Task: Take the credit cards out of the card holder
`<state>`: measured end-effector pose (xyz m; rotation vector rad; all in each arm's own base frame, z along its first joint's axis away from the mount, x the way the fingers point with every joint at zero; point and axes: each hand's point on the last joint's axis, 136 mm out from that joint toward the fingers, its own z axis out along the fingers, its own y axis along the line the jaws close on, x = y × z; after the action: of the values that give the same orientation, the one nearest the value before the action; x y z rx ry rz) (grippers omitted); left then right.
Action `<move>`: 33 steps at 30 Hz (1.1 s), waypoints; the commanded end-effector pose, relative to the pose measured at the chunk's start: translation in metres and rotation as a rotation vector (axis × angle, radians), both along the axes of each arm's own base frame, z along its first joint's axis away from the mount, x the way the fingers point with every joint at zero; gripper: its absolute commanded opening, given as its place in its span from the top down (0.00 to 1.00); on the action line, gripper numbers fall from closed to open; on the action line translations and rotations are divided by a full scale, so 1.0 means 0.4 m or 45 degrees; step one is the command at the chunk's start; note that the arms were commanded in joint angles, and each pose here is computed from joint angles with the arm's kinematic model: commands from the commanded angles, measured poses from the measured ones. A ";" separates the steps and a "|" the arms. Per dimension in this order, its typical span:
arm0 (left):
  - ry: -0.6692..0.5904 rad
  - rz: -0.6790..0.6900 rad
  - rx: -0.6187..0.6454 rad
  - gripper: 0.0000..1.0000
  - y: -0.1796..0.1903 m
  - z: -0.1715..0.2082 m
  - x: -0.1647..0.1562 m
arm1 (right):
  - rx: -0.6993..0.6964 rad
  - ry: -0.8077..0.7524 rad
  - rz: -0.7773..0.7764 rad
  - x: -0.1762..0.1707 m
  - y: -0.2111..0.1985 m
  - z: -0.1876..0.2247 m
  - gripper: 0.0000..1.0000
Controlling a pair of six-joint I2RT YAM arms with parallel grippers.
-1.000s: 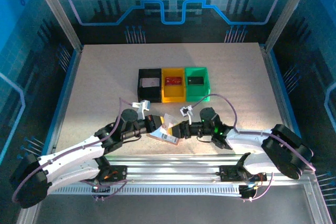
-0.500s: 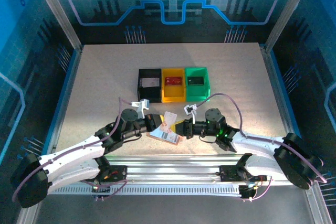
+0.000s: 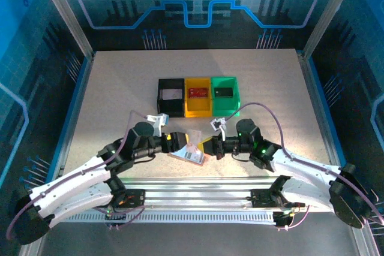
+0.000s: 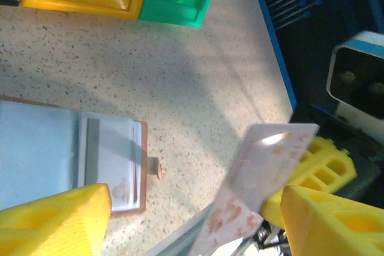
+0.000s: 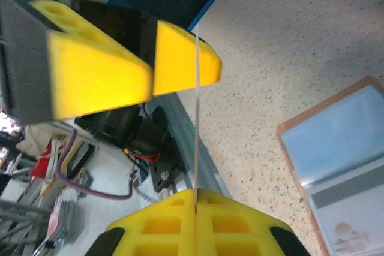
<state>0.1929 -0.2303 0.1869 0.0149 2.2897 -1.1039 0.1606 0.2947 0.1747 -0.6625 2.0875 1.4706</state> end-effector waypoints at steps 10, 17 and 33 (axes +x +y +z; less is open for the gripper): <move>0.189 -0.554 0.357 0.24 0.001 0.034 -0.154 | -0.036 0.094 0.494 -0.150 0.026 0.005 1.00; 0.357 -0.821 0.368 0.34 -0.030 0.020 -0.217 | -0.002 0.097 0.585 -0.187 0.035 0.007 1.00; 0.439 -1.000 0.215 0.62 -0.072 0.048 -0.265 | 0.043 0.102 0.722 -0.241 0.053 0.022 1.00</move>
<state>0.0938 -0.2545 0.1978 0.8914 2.7760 -1.2557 0.0679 0.3107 0.1675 -1.2153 2.1136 1.8171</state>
